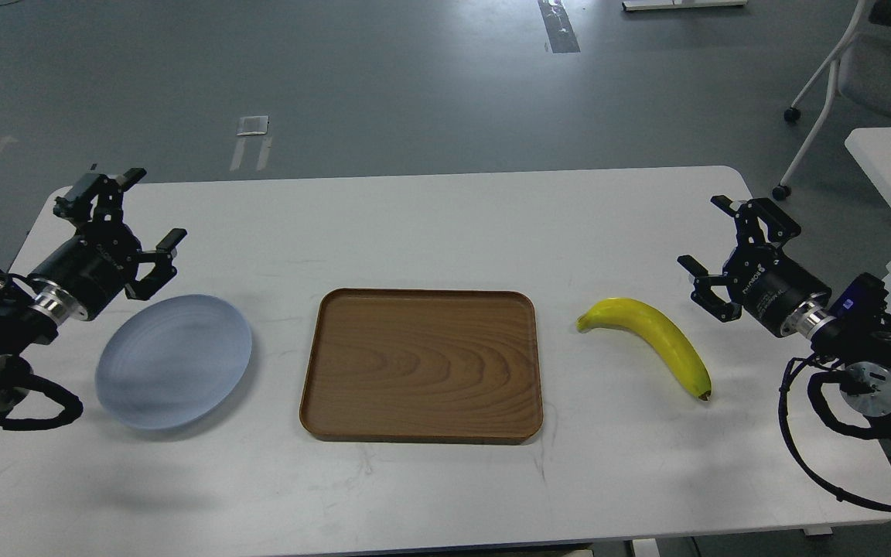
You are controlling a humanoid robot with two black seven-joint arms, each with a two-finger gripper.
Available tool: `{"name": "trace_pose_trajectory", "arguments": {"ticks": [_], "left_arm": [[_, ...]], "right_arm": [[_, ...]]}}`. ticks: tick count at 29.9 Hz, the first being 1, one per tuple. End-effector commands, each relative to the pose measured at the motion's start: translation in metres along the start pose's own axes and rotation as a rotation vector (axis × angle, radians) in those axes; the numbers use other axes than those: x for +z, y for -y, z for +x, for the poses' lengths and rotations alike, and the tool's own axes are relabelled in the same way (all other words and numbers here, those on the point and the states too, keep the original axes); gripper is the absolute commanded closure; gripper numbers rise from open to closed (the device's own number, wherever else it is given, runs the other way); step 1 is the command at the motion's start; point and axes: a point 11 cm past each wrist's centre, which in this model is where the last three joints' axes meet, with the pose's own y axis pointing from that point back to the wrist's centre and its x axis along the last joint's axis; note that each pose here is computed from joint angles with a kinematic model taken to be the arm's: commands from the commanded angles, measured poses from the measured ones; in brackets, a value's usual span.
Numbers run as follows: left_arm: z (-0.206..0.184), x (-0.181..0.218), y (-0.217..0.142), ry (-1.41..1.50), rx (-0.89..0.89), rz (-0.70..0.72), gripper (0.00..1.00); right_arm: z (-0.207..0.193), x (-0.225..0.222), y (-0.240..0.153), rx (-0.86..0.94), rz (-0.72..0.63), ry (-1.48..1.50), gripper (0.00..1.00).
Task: Place banana on plate with both arms
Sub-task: 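Move the left gripper down to the rim of the pale blue plate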
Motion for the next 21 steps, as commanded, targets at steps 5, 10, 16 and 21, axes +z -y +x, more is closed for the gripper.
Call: {"name": "trace_pose_trajectory", "arguments": {"ticks": [5, 10, 16, 21], "left_arm": [[0.002, 0.057, -0.004, 0.356, -0.136, 0.069, 0.0], [-0.03, 0.064, -0.011, 0.719, -0.365, 0.199, 0.0], [-0.043, 0.041, -0.031, 1.248, -0.611, 0.396, 0.0], [-0.013, 0.032, -0.04, 1.47, -0.582, 0.47, 0.0]], "right_arm": [[-0.002, -0.001, 0.001, -0.006, 0.001, -0.001, 0.0], [-0.004, -0.001, 0.002, -0.011, 0.001, 0.0, 0.0], [-0.005, -0.001, 0.003, -0.016, 0.001, -0.001, 0.0], [-0.006, -0.002, 0.004, -0.019, 0.003, 0.0, 0.0]]}}
